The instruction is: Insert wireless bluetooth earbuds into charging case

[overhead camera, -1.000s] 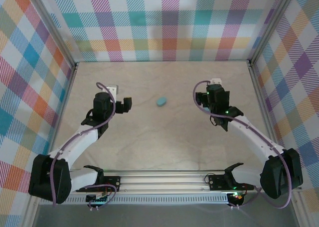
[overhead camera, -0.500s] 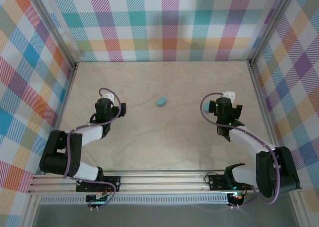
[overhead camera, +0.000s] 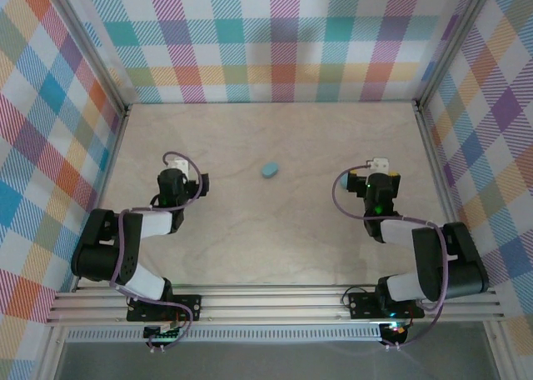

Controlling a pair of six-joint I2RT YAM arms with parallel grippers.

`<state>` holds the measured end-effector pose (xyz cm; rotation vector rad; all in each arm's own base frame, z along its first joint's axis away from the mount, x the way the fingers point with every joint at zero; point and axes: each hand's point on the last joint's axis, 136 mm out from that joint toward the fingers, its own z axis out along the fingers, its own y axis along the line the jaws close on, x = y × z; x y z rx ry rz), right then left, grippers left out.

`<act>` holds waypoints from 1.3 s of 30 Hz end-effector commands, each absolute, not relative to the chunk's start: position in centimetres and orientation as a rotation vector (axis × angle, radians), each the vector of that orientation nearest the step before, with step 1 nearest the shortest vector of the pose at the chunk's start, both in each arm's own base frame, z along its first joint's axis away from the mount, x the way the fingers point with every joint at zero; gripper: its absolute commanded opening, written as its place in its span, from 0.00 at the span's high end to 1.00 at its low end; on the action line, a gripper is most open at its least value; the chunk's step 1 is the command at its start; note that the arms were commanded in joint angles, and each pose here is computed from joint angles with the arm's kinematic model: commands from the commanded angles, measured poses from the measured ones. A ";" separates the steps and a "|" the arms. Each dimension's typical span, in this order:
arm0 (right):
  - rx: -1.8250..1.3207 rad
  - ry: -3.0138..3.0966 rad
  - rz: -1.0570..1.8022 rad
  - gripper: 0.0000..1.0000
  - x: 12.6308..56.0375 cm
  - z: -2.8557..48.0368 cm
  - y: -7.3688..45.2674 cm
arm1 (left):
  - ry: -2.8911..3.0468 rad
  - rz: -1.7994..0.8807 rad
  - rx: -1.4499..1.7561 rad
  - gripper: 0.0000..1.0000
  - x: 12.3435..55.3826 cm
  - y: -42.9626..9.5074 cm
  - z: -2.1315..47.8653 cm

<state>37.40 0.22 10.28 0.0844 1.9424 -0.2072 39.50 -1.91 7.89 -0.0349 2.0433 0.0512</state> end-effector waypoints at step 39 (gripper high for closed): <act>0.093 1.923 0.013 0.00 39.5 9.4 0.1 | 1.997 -0.038 -0.049 0.00 39.9 -1.7 7.8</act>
